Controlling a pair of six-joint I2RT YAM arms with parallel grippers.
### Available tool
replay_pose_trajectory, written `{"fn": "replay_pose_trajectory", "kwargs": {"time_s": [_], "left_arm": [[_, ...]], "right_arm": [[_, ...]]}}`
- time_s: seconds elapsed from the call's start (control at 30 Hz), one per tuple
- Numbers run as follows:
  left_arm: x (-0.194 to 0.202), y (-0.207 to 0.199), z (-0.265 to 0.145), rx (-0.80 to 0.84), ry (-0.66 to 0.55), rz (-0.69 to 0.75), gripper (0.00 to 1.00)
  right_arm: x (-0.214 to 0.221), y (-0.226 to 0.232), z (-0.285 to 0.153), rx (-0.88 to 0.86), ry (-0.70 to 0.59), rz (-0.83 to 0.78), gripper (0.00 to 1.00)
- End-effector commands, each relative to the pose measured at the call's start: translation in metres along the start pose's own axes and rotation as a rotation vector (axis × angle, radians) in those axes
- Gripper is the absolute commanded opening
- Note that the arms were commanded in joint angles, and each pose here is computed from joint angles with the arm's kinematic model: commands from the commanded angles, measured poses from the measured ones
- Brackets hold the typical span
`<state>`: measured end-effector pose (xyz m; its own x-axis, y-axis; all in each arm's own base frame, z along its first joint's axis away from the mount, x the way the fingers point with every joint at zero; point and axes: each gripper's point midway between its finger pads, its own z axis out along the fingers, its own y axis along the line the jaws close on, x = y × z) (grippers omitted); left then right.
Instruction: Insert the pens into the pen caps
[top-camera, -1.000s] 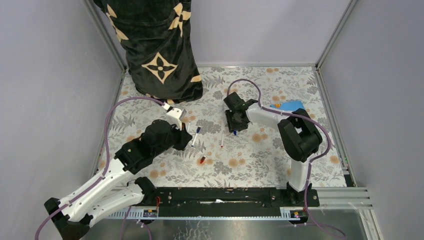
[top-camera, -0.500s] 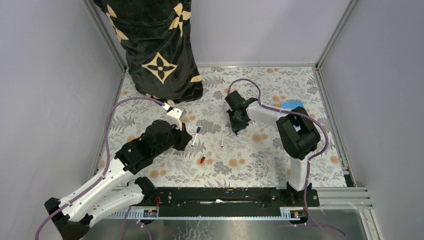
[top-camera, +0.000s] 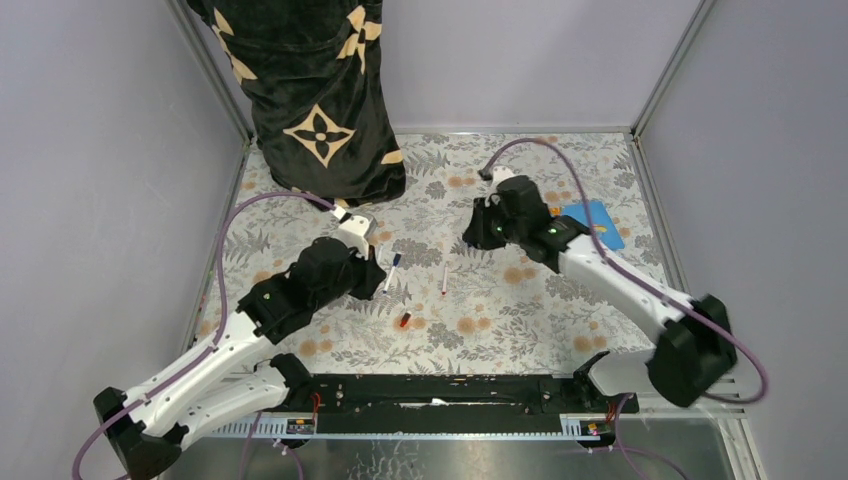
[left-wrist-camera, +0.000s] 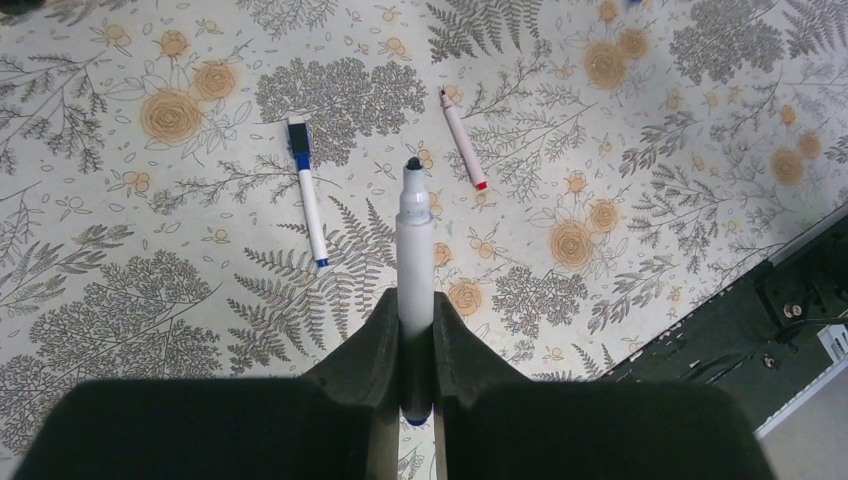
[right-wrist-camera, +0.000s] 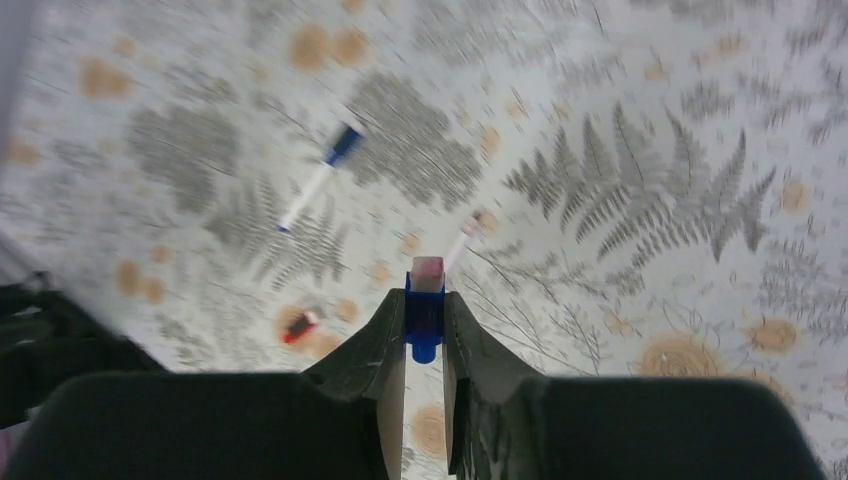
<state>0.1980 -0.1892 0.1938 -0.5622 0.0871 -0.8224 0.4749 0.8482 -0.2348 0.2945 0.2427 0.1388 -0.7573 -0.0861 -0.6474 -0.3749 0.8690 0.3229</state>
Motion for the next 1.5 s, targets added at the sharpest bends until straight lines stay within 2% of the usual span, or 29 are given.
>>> {"fn": "replay_pose_trajectory", "kwargs": {"time_s": [0.0,0.13,0.27,0.43,0.53,0.7,0.83,0.93,1.13,1.47], "left_arm": [[-0.003,-0.007,0.013,0.035,-0.007,0.004,0.0],[-0.008,-0.017,0.015,0.084,-0.031,-0.01,0.0],[-0.018,-0.026,0.01,0.127,-0.075,-0.029,0.0],[-0.035,-0.05,-0.005,0.263,-0.145,-0.056,0.0],[-0.044,-0.062,-0.013,0.312,-0.176,-0.059,0.0],[-0.051,-0.091,-0.024,0.408,-0.197,-0.03,0.0],[-0.057,-0.122,-0.033,0.518,-0.23,-0.012,0.0],[-0.057,-0.14,-0.038,0.598,-0.249,-0.009,0.0],[-0.054,-0.155,-0.041,0.676,-0.258,0.013,0.0],[-0.046,-0.15,-0.035,0.639,-0.217,0.061,0.0]], "right_arm": [[-0.044,0.038,-0.05,-0.162,-0.184,-0.01,0.0],[-0.065,0.048,-0.098,-0.202,-0.327,-0.022,0.0],[-0.082,0.059,-0.146,-0.283,-0.527,-0.013,0.0],[-0.093,0.076,-0.2,-0.459,-0.79,0.048,0.0],[-0.092,0.083,-0.221,-0.566,-0.891,0.089,0.0],[-0.087,0.086,-0.227,-0.628,-0.912,0.129,0.0],[-0.087,0.082,-0.24,-0.73,-1.021,0.235,0.0],[-0.084,0.083,-0.248,-0.802,-1.045,0.301,0.0],[-0.072,0.093,-0.246,-0.896,-0.996,0.303,0.0],[-0.066,0.12,-0.227,-0.934,-0.843,0.167,0.0]]}}
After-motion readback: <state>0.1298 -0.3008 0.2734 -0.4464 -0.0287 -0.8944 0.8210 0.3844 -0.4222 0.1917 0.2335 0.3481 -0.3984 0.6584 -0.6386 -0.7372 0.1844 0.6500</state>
